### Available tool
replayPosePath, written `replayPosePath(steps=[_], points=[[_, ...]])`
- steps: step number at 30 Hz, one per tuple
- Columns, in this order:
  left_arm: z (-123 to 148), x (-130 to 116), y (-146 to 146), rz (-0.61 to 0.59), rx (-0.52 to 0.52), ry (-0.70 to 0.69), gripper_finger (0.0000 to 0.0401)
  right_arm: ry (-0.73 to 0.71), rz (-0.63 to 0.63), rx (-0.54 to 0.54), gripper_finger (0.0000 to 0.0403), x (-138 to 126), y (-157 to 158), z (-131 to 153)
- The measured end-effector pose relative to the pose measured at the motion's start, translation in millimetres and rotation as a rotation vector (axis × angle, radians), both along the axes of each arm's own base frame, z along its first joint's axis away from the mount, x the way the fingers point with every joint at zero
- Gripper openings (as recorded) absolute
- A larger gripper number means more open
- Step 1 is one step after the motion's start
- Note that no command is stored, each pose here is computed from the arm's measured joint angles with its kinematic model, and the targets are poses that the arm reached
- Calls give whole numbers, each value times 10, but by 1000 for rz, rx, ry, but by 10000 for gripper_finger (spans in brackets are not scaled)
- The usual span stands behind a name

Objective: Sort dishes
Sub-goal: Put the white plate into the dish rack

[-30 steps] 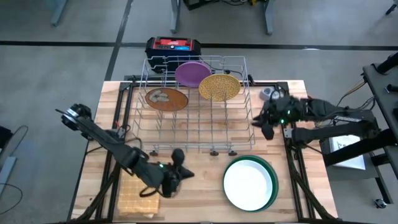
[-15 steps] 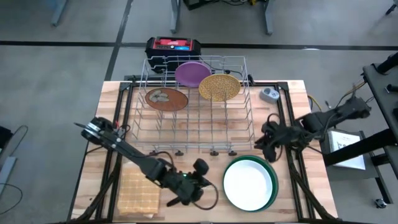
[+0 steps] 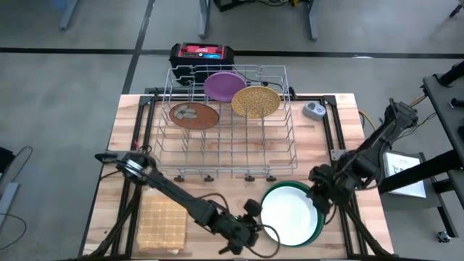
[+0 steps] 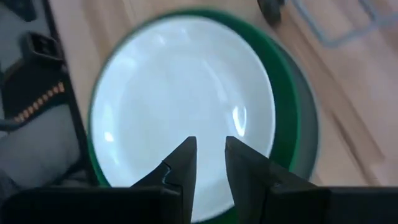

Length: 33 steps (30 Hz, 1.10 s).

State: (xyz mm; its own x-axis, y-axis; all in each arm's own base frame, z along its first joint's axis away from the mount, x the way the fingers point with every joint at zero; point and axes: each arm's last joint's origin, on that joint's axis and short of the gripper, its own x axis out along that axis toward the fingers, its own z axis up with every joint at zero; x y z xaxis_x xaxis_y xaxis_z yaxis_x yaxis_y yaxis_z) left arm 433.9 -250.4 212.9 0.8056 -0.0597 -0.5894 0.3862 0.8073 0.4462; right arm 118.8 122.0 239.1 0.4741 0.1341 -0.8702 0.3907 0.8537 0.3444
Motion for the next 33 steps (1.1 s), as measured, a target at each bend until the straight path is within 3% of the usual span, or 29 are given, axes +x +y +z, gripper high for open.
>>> replayPosePath(steps=[5, 11, 15, 22, 33], points=[[-142, 299, -127, 35, -1, 39, 0, 160, -55, -64, 81, -50, 14, -141], [-378, 525, -213, 127, -20, 158, 0, 247, -31, -66, 132, -1, 135, -279], [-606, 516, -204, 165, -49, 133, 0, 285, -8, -102, 176, 17, 205, -370], [-617, 502, -172, 250, -96, 136, 0, 240, 34, -116, 240, 78, 337, -472], [-754, 509, -115, 335, -175, 127, 0, 241, 20, -133, 278, 80, 331, -702]])
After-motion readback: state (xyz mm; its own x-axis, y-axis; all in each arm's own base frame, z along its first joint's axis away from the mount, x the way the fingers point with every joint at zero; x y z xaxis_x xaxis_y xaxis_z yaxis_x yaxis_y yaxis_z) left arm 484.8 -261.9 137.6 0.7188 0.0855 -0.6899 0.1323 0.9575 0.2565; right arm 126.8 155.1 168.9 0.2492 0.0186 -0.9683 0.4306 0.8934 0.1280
